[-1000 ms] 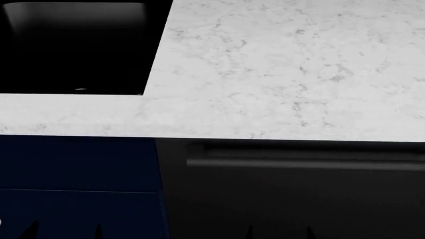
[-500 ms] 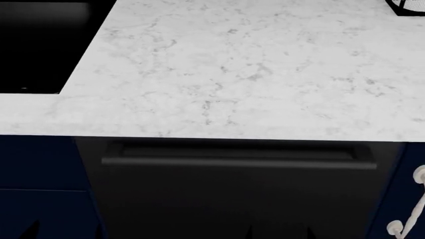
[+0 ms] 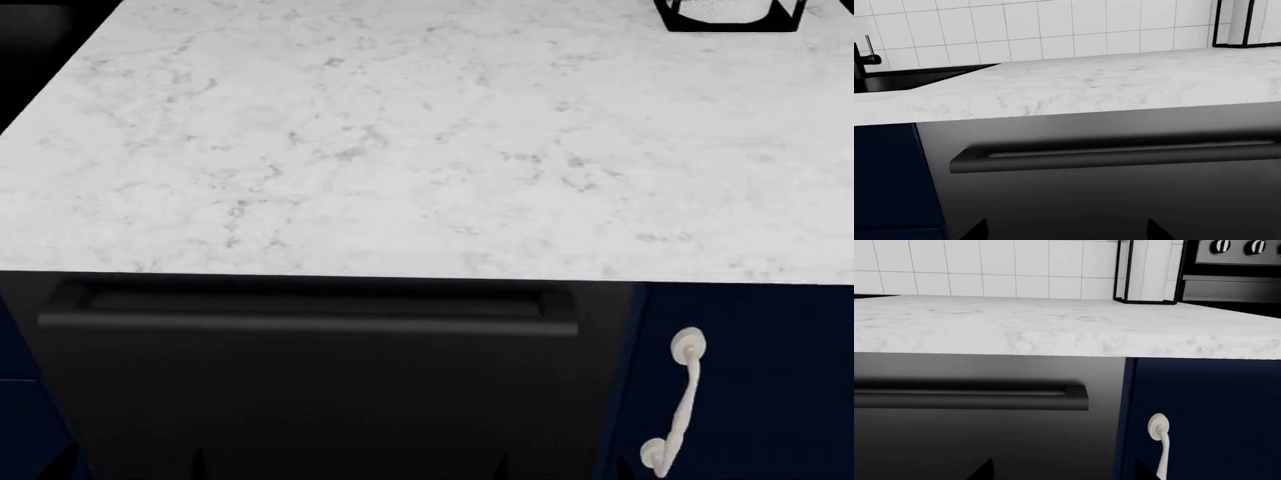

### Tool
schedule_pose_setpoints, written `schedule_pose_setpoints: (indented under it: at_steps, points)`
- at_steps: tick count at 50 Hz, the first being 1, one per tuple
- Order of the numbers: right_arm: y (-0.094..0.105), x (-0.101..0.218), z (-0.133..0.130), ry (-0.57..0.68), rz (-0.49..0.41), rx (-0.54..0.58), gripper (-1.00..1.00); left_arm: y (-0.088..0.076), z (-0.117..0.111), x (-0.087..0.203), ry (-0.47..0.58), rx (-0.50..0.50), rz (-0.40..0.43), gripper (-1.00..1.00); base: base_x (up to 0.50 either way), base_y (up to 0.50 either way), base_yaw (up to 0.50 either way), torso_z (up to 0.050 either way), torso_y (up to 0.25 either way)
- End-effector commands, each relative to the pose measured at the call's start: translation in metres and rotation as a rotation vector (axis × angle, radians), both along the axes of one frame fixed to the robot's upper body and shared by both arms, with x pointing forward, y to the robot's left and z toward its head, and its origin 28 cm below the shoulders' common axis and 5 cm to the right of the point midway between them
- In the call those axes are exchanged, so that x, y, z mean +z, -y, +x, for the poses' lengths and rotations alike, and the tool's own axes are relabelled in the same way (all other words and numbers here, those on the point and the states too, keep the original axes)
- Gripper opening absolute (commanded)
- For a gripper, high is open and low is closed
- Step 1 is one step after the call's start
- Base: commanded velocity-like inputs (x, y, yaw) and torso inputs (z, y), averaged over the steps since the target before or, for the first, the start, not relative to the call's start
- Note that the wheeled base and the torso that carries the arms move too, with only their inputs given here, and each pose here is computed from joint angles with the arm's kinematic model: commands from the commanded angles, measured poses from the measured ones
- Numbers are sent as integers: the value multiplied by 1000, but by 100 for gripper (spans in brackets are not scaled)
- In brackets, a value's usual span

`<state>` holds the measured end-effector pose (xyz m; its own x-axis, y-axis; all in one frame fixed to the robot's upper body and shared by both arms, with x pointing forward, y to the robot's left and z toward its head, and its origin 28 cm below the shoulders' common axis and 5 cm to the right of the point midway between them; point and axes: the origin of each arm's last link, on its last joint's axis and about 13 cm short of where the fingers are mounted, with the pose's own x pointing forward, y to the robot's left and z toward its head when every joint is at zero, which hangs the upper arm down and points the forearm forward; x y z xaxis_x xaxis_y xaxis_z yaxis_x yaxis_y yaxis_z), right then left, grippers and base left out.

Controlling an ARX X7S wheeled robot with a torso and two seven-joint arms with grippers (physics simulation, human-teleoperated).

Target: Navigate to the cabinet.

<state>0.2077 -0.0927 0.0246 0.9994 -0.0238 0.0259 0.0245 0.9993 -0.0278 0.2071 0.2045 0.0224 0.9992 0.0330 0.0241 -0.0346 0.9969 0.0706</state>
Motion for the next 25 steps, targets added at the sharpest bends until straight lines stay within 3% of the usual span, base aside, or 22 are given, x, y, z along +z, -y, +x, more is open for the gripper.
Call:
schedule_pose_setpoints:
  at_steps: [1,25]
  points:
    - [1,0,0,-1,-3,-5,100,0,1,0,0,0,-1,100,-9,-500,0,0,0]
    - [1,2,-2,2,8,-6,100,1,-2,2,-1,-3,5,100,-11,-500,0,0,0]
